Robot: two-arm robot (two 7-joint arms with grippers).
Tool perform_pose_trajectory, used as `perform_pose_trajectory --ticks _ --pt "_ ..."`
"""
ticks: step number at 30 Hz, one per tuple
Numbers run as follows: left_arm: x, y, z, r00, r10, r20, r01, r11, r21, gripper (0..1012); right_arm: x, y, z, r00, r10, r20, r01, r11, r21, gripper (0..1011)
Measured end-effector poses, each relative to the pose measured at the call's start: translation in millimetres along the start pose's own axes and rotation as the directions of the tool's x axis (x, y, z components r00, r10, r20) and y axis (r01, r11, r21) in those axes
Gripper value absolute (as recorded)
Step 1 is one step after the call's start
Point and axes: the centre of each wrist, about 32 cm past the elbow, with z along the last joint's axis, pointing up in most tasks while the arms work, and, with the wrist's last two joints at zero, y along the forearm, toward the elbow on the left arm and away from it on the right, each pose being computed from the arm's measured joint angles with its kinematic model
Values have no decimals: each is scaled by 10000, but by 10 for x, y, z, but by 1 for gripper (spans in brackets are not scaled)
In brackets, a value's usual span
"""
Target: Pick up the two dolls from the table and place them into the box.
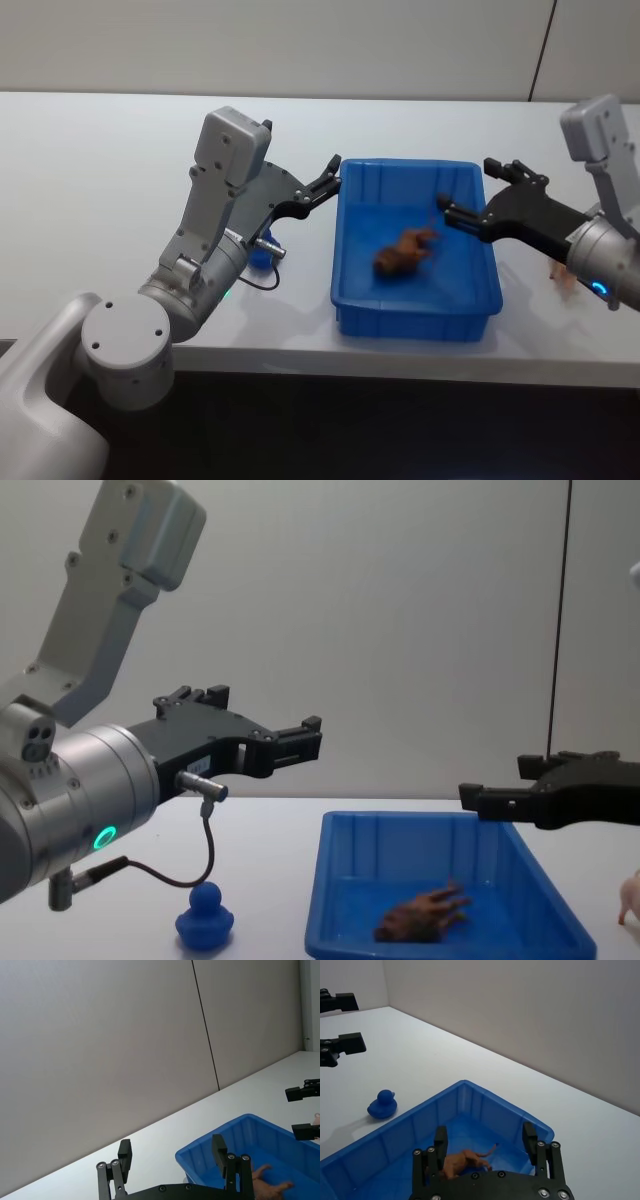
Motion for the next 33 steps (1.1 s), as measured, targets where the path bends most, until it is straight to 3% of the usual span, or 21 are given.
perform_pose_trajectory --ticks 5,18,33 --pt "0 0 0 10000 0 0 0 10000 1 1001 19 -1 -10 9998 -178 3 178 9998 -18 998" --pt "0 0 0 10000 0 0 0 10000 0 1001 139 -195 -108 9924 -1198 -285 1193 9927 -185 1001" --pt "0 0 0 10000 0 1 0 10000 1 1001 157 -431 -388 9724 -2263 -560 2172 9668 -1348 1001"
